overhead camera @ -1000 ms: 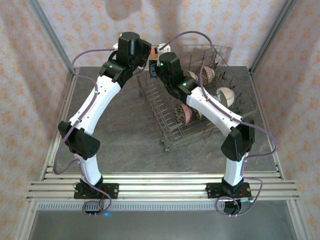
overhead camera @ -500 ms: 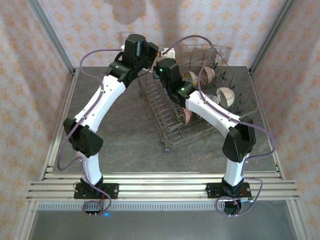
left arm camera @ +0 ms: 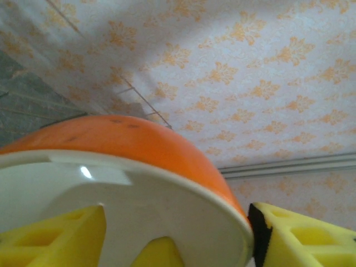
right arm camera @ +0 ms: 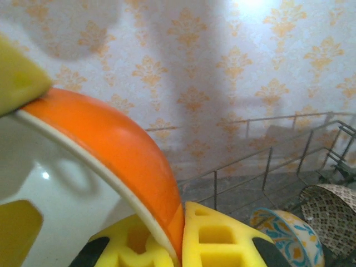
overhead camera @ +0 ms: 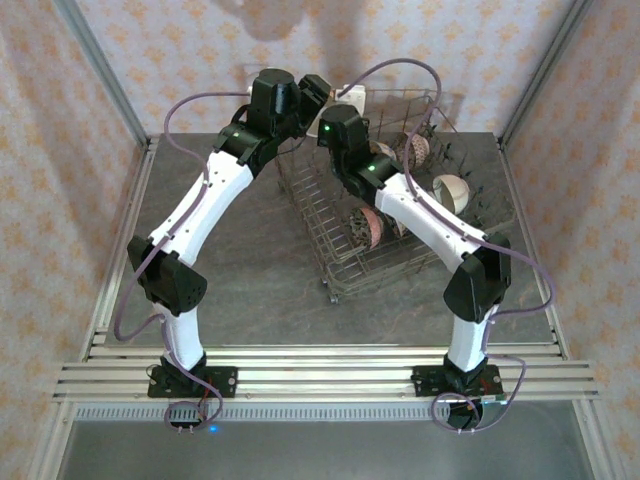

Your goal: Load the bowls into the dish rack

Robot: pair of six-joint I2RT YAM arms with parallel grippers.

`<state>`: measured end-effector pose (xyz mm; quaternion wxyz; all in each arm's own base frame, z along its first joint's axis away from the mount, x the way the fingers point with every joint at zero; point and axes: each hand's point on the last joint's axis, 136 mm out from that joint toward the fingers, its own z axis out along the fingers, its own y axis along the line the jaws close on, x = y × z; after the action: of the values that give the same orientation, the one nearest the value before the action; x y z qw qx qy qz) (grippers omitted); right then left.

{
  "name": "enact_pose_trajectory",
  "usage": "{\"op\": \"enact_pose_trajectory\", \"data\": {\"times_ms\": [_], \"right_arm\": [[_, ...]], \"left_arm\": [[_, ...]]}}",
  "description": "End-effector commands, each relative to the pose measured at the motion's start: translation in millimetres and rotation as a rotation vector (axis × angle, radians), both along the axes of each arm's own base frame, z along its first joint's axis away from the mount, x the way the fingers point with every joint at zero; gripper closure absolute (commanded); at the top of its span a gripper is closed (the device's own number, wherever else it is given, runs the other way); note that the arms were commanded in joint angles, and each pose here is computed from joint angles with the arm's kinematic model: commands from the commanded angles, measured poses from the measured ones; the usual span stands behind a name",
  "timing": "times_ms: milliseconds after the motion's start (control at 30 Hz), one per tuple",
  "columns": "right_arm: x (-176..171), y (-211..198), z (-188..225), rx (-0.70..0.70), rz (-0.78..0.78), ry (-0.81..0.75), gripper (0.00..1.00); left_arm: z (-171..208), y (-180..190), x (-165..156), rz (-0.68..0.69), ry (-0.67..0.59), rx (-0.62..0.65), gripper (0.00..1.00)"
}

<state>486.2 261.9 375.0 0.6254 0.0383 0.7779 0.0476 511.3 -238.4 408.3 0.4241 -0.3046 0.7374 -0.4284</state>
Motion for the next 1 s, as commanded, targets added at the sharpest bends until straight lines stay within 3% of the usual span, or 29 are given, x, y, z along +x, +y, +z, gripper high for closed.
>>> {"op": "enact_pose_trajectory", "data": {"times_ms": [0, 200, 600, 733, 833, 967], "right_arm": [[6.1, -25.8, 0.9, 0.001, -0.126, 0.044, 1.0], [11.0, -43.5, -14.2, -0.007, -0.201, 0.103, 1.0], [17.2, -68.1, -41.4, -0.115, -0.34, 0.161, 1.0], [22.8, -79.3, -49.2, -0.184, -0.432, 0.188, 1.0], [29.7, -82.1, -60.0, -0.258, -0.489, 0.205, 1.0], [35.6, -84.2, -71.9, -0.32, -0.537, 0.21, 1.0]], "left_arm": [[58.3, 7.5, -16.7, -0.016, -0.175, 0.003, 0.28], [77.7, 8.5, -14.9, -0.071, -0.261, -0.016, 0.17], [79.0, 51.9, -4.7, -0.074, -0.335, 0.024, 0.16], [61.7, 82.8, -5.8, -0.065, -0.304, 0.1, 0.18], [29.6, 113.2, -10.7, -0.033, -0.233, 0.197, 0.2], [-14.2, 145.4, -17.8, -0.005, -0.154, 0.211, 0.23]]}}
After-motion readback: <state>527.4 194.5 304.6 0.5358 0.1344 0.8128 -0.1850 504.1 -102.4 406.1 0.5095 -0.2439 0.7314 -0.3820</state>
